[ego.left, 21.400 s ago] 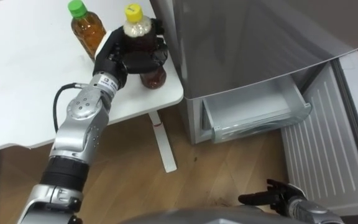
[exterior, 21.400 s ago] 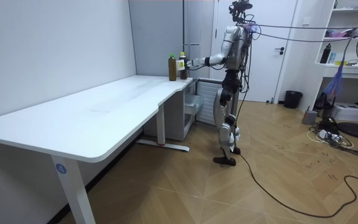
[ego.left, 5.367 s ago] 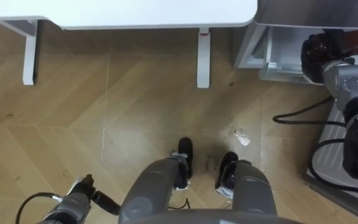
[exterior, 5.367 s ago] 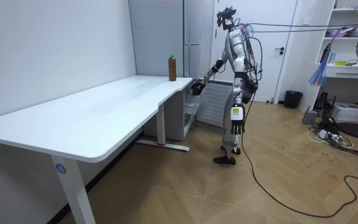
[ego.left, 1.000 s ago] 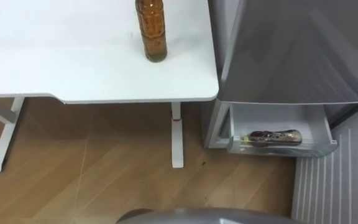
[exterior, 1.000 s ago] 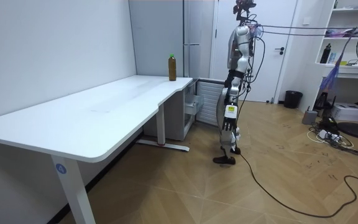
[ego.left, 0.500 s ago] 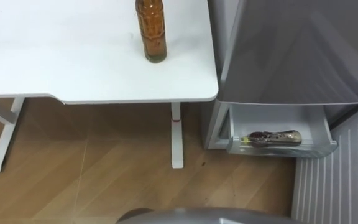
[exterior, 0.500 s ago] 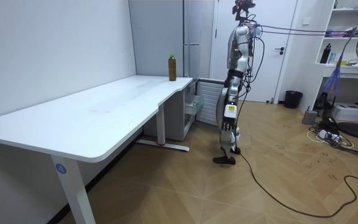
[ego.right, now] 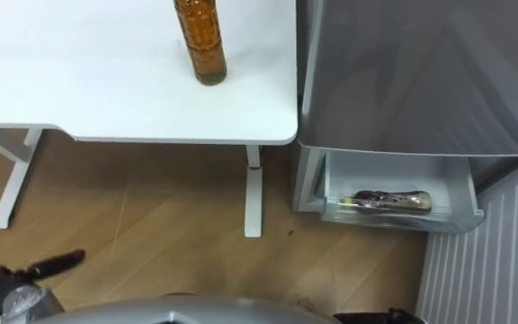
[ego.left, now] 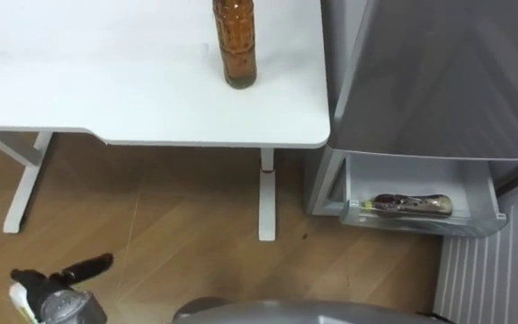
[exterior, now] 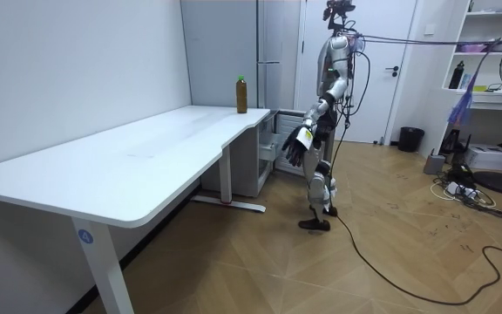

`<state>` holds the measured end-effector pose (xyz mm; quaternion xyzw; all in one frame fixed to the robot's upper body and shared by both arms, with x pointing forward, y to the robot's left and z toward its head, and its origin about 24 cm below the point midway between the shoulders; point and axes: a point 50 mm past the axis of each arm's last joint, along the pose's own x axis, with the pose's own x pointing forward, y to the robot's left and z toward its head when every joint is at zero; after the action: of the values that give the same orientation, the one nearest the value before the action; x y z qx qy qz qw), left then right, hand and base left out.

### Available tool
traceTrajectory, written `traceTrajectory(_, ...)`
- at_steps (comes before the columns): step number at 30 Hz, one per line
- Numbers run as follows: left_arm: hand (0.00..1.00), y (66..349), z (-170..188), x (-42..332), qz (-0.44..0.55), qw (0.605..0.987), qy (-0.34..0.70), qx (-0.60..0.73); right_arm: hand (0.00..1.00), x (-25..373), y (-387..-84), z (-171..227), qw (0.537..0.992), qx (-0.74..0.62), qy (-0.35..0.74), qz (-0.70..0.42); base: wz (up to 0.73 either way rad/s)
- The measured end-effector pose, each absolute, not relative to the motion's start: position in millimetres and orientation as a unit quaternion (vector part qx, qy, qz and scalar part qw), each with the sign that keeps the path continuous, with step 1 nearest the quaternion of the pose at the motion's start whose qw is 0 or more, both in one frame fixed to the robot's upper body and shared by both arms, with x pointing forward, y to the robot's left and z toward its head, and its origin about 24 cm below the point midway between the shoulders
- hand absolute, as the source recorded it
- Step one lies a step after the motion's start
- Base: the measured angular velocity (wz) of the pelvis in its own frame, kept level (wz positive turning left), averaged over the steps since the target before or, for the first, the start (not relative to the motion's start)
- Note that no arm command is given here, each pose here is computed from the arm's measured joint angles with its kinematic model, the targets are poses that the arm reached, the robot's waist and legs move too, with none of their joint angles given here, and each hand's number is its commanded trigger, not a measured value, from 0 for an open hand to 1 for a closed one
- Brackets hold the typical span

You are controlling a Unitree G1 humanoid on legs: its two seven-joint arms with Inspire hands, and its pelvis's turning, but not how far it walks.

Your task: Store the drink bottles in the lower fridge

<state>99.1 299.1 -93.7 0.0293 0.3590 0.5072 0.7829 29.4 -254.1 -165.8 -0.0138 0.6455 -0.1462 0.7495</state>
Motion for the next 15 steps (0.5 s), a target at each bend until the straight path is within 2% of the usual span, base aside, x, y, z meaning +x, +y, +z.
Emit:
traceTrajectory(7,0.00,307,-31,140,0.556,0.812,0.179,0.027,0.00,27,-255,-165,0.753,-0.027,0.644,-0.137,-0.02)
traceTrajectory(15,0.00,299,23,163,0.535,0.844,0.039,0.020,0.00,30,-254,-164,0.765,-0.049,0.633,-0.114,0.00)
